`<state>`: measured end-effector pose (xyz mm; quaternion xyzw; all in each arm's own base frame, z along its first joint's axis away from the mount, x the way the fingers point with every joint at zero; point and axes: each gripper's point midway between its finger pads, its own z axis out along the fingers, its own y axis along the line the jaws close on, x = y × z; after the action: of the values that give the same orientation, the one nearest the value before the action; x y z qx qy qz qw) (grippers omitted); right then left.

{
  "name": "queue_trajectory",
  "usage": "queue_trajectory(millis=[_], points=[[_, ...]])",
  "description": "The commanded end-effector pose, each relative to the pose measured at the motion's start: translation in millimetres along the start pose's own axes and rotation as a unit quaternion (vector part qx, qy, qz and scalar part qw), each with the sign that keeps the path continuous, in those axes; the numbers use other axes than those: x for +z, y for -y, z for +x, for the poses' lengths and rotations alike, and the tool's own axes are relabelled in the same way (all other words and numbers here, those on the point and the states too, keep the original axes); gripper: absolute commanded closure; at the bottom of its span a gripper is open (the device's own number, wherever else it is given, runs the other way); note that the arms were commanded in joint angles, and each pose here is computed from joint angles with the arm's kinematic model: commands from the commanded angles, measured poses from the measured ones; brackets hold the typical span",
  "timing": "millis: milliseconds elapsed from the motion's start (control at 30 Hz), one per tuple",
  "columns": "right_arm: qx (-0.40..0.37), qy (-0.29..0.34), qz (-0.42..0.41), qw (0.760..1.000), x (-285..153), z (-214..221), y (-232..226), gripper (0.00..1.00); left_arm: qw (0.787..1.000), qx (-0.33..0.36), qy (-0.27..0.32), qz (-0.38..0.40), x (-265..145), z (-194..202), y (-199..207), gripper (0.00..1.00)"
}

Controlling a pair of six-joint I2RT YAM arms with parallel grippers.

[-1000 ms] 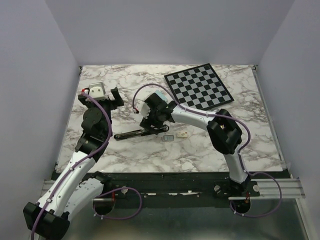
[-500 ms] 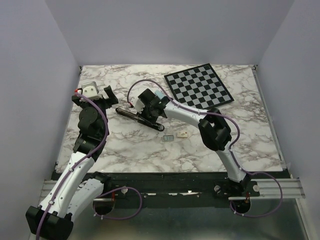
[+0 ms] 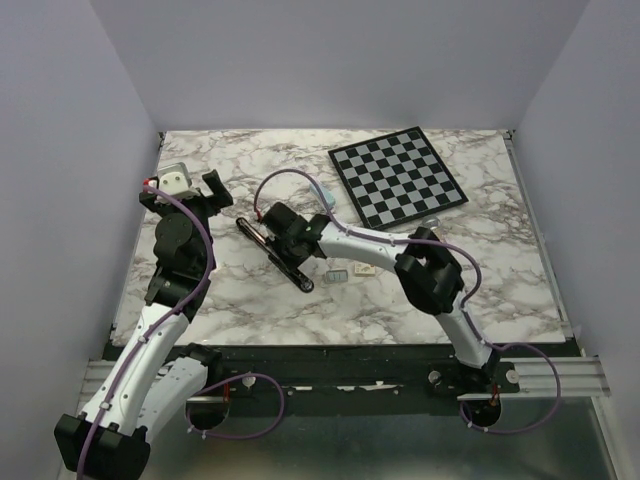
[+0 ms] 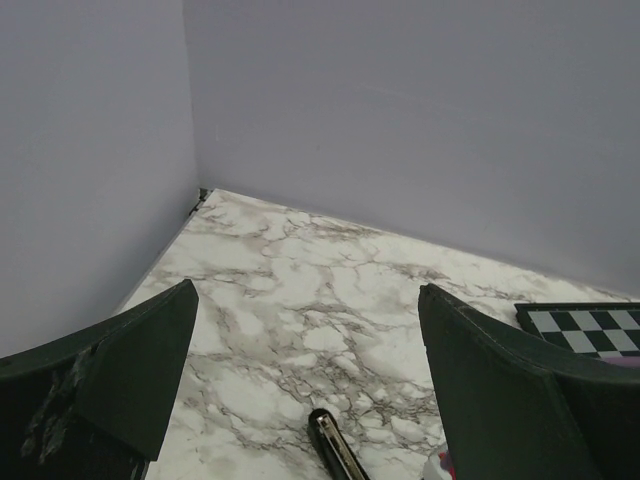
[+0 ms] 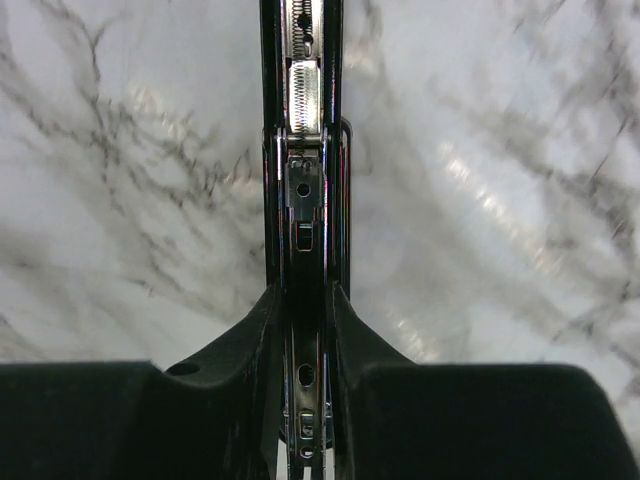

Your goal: Load the staples into the stapler

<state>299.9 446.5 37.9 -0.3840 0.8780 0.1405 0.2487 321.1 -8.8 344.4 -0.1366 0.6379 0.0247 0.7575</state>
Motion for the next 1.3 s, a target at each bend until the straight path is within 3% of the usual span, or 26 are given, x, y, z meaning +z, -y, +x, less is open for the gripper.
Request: queue_trajectory(millis=[0,300,467,900,1100,1267], points=[[0.043,-0.057,0.04,0.997,-14,60,-20,0.77,1.0,-0.014,0.0,0.009,1,1,3,0.01],[0.081,-0.05,0.056,0.994,-38,102,-13,0.71,1.0,-0.019,-0.011,0.014,3,8,7,0.01],[0.081,-0.045,0.063,0.994,-41,105,-11,0.61,1.0,-0.02,-0.014,0.014,4,10,8,0.01],[0.084,0.029,0.041,0.995,-113,66,-12,0.0,0.999,-0.028,-0.019,0.009,6,14,8,0.01],[0.139,0.021,0.068,0.988,-136,72,14,0.0,0.999,-0.047,-0.021,-0.001,7,18,7,0.01],[0.187,0.001,0.086,0.979,-130,82,39,0.0,0.999,-0.041,-0.024,-0.004,7,18,5,0.01]])
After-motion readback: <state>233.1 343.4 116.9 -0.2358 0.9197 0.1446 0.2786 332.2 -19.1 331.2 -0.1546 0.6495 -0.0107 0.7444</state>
